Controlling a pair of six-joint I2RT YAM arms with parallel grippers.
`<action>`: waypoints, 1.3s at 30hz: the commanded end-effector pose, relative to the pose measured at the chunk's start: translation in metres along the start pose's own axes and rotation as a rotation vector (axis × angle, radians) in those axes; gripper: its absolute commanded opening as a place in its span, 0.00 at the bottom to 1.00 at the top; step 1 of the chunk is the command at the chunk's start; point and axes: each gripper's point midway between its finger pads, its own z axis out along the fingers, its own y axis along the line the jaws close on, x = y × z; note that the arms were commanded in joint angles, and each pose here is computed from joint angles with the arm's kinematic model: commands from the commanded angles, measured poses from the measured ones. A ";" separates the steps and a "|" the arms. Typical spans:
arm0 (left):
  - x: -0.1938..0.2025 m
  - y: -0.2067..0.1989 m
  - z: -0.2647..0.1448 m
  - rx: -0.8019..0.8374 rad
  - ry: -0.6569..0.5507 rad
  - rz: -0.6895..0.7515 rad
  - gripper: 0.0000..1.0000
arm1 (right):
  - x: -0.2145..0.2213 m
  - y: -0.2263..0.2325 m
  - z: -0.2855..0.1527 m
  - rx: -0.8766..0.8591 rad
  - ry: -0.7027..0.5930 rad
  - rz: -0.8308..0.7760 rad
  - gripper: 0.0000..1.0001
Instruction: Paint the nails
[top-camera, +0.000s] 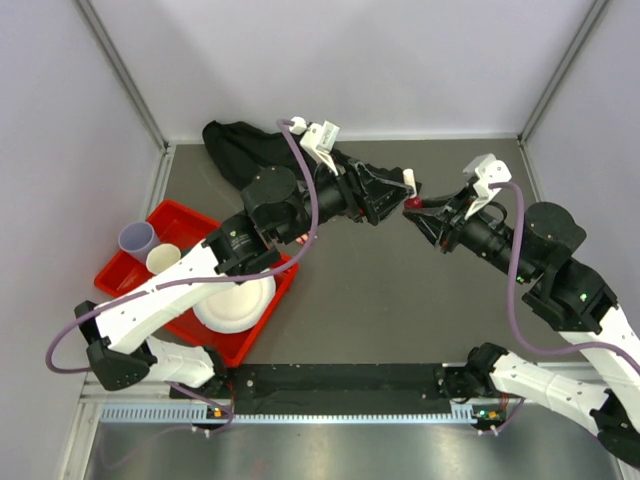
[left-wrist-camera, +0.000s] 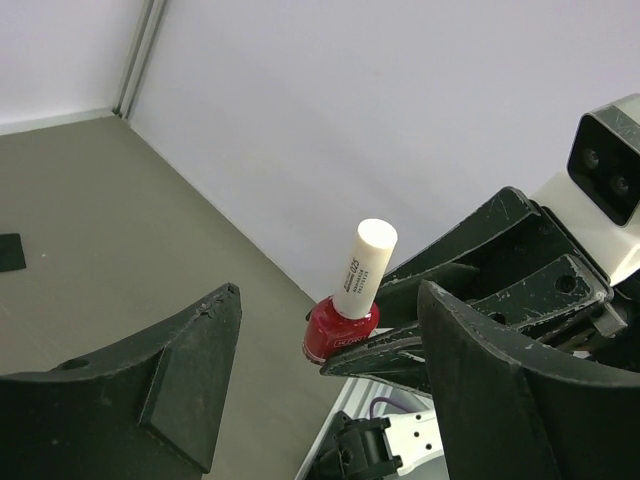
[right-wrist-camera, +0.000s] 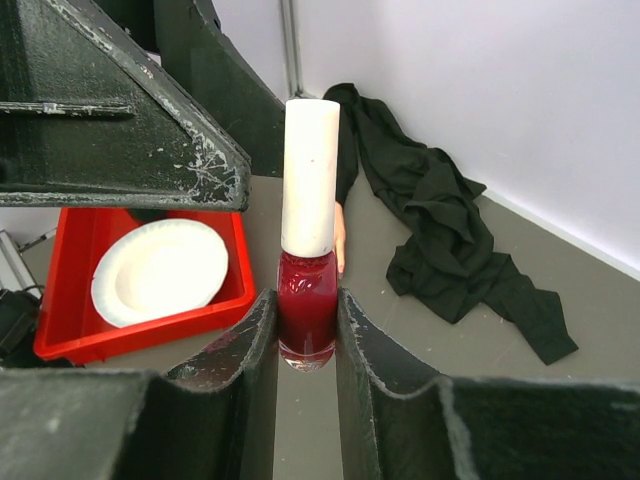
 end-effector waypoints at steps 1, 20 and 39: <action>-0.026 -0.015 -0.003 0.027 -0.074 -0.009 0.75 | -0.027 -0.003 -0.007 0.018 -0.089 -0.014 0.00; -0.006 -0.032 0.017 0.176 0.006 0.130 0.27 | -0.030 0.007 -0.009 -0.036 -0.091 -0.004 0.00; 0.080 -0.130 -0.106 1.311 0.357 0.056 0.00 | -0.068 0.122 -0.061 -0.730 -0.247 0.098 0.00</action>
